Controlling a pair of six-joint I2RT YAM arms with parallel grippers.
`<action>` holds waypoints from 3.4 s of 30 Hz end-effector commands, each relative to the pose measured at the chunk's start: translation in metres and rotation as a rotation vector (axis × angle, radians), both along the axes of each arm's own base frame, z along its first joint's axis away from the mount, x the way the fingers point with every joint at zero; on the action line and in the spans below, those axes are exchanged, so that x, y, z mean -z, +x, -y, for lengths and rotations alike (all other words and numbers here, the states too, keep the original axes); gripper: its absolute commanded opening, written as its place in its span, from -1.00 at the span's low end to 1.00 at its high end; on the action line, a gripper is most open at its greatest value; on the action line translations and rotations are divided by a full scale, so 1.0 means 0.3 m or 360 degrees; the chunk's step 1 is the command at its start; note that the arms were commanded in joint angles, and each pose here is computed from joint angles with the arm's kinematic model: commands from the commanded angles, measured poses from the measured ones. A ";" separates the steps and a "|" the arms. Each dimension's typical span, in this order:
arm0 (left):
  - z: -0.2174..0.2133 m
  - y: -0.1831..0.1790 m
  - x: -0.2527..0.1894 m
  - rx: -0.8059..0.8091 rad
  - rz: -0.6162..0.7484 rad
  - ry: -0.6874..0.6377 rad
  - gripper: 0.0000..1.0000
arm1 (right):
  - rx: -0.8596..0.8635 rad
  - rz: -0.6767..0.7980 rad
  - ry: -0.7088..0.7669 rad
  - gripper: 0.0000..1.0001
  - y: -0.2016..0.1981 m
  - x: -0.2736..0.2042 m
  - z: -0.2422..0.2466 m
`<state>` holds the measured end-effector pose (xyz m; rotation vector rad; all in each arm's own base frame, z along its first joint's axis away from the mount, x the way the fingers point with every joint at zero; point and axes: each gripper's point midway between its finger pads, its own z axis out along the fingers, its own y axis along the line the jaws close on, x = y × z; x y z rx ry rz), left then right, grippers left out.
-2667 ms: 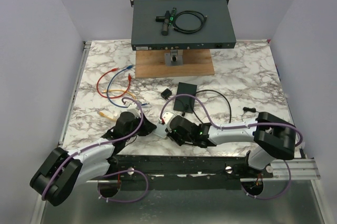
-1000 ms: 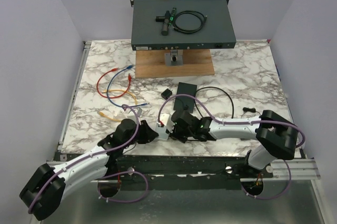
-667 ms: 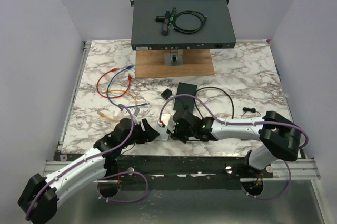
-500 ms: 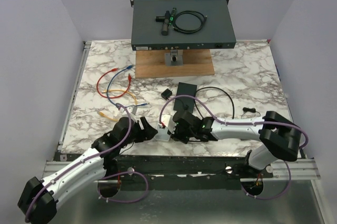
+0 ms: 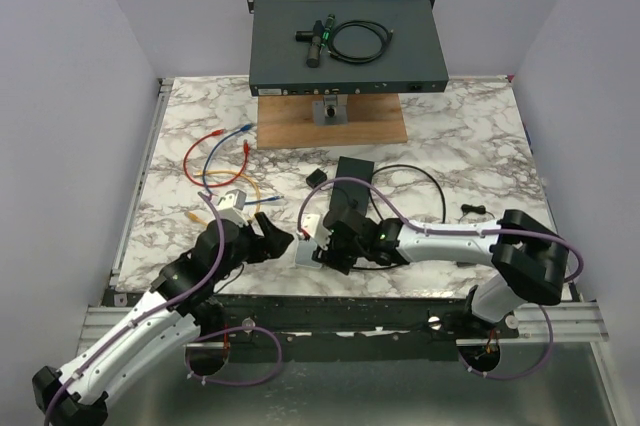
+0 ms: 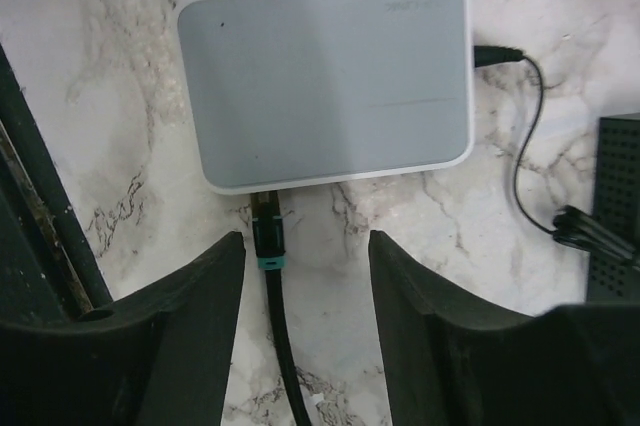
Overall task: Insert the plug into the switch port
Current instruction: Insert the connector into the switch port, then pick up the connector from the center of the board.
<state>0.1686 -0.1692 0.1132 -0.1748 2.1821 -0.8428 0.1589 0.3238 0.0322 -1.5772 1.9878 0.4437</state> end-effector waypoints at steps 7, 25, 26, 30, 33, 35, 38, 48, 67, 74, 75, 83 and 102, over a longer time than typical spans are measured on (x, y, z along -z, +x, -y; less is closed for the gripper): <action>-0.088 0.003 -0.131 -0.0089 0.0170 0.0097 0.94 | 0.0209 0.0391 0.0184 0.27 0.189 -0.275 -0.078; -0.221 -0.029 -0.248 -0.0326 0.0344 -0.0009 0.97 | 0.0043 0.0522 0.0225 0.47 0.440 -0.221 -0.377; -0.223 -0.031 -0.253 -0.0328 0.0357 -0.0024 0.97 | 0.0032 0.0528 0.0215 0.47 0.452 -0.209 -0.388; -0.231 -0.037 -0.269 -0.0337 0.0390 -0.0055 0.97 | -0.0044 0.0523 0.0205 0.46 0.478 -0.167 -0.422; -0.228 -0.038 -0.266 -0.0332 0.0390 -0.0064 0.97 | -0.0127 0.0500 0.0176 0.44 0.481 -0.123 -0.445; -0.226 -0.037 -0.265 -0.0328 0.0390 -0.0063 0.97 | -0.0144 0.0503 0.0160 0.41 0.491 -0.102 -0.458; -0.225 -0.038 -0.264 -0.0324 0.0389 -0.0061 0.97 | -0.0144 0.0510 0.0147 0.34 0.513 -0.082 -0.468; -0.225 -0.041 -0.267 -0.0321 0.0395 -0.0076 0.97 | -0.0105 0.0559 0.0027 -0.28 0.572 -0.013 -0.465; -0.249 -0.055 -0.330 -0.0339 0.0501 -0.0140 0.97 | -0.0125 0.0553 0.0357 -0.99 0.504 -0.212 -0.489; -0.265 -0.083 -0.419 -0.0300 0.0660 -0.0221 0.97 | -0.0093 0.0510 0.0691 -0.99 0.392 -0.432 -0.432; -0.259 -0.087 -0.430 -0.0282 0.0668 -0.0230 0.97 | -0.0081 0.0499 0.0730 -0.99 0.373 -0.463 -0.416; -0.188 -0.111 -0.527 -0.0104 0.0767 -0.0369 0.97 | 0.0003 0.0383 0.1033 -0.99 0.226 -0.666 -0.275; 0.060 -0.176 -0.739 0.0493 0.0917 -0.0704 0.97 | -0.0023 -0.0004 0.1820 -0.98 -0.068 -0.912 -0.084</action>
